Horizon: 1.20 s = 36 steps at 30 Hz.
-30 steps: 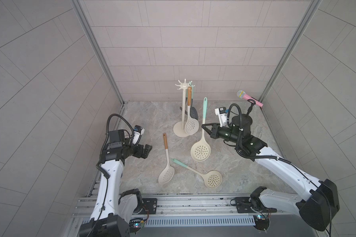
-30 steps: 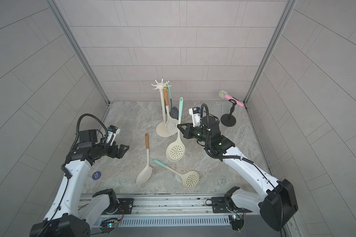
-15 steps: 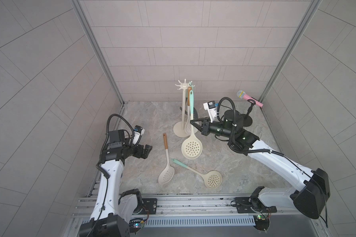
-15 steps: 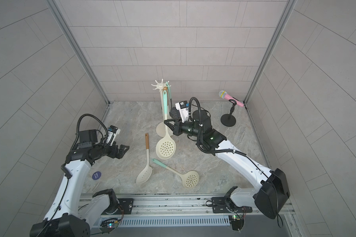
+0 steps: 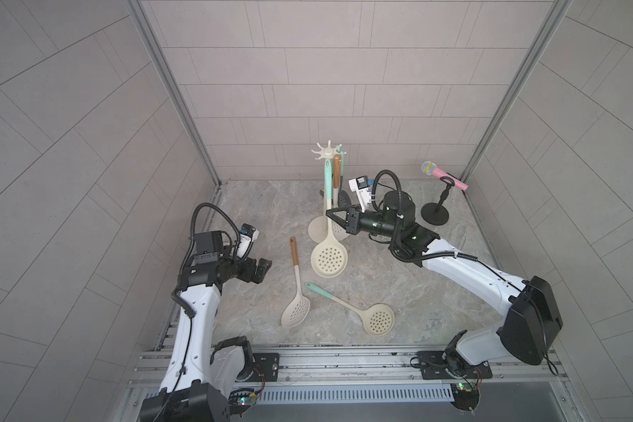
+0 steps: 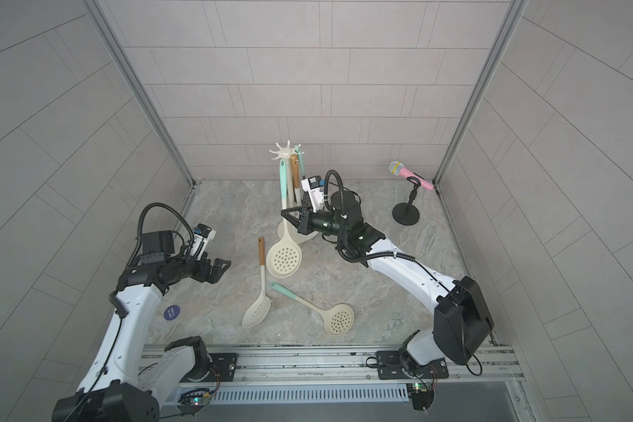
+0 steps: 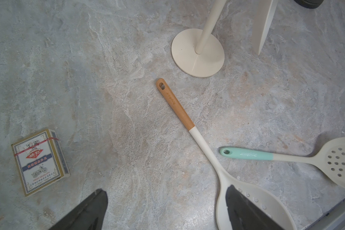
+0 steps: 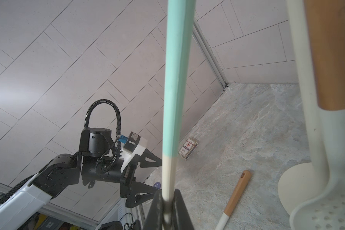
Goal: Hang the skimmer on the kitchen utensil rack
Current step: Hang the skimmer on the rack.
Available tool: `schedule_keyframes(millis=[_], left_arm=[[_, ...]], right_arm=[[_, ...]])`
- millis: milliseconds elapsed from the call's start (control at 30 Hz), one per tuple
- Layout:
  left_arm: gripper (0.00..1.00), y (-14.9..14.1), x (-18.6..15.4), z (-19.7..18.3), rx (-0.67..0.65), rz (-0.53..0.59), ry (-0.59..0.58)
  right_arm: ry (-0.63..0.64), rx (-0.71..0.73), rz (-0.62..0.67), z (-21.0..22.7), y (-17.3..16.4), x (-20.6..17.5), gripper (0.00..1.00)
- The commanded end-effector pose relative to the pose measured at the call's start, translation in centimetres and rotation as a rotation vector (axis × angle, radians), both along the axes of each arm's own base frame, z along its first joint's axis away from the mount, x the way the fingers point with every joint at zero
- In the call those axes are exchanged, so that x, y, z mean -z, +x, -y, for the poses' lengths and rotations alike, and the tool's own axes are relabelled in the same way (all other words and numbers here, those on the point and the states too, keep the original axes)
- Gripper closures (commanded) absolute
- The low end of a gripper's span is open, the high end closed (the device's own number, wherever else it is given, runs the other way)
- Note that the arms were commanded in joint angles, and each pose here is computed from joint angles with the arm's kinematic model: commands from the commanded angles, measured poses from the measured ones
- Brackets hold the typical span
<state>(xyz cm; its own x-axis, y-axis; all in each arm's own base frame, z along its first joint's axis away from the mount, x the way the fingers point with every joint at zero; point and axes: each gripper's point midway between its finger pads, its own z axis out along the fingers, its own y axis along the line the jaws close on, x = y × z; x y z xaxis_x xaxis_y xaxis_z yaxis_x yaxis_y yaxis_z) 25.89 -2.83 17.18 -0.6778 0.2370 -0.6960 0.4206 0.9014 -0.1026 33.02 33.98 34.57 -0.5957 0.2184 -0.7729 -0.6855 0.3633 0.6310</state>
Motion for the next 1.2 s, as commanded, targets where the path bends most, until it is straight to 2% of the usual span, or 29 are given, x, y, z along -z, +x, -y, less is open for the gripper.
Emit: schedule_keyframes(millis=[0,367,1167], left_arm=[[0.00,-0.1,-0.9,0.3,0.028,0.022,0.009],[0.01,-0.1,-0.7,0.4,0.030,0.017,0.011],[0.00,-0.1,-0.7,0.2,0.025,0.019,0.019]], right_arm=[[0.077,-0.015,0.045,0.0,0.2,-2.6,1.00],[0.138,-0.020,-0.016,0.3,1.6,-1.2,1.00],[0.150,-0.056,0.047,0.6,-0.5,-2.9,1.00]])
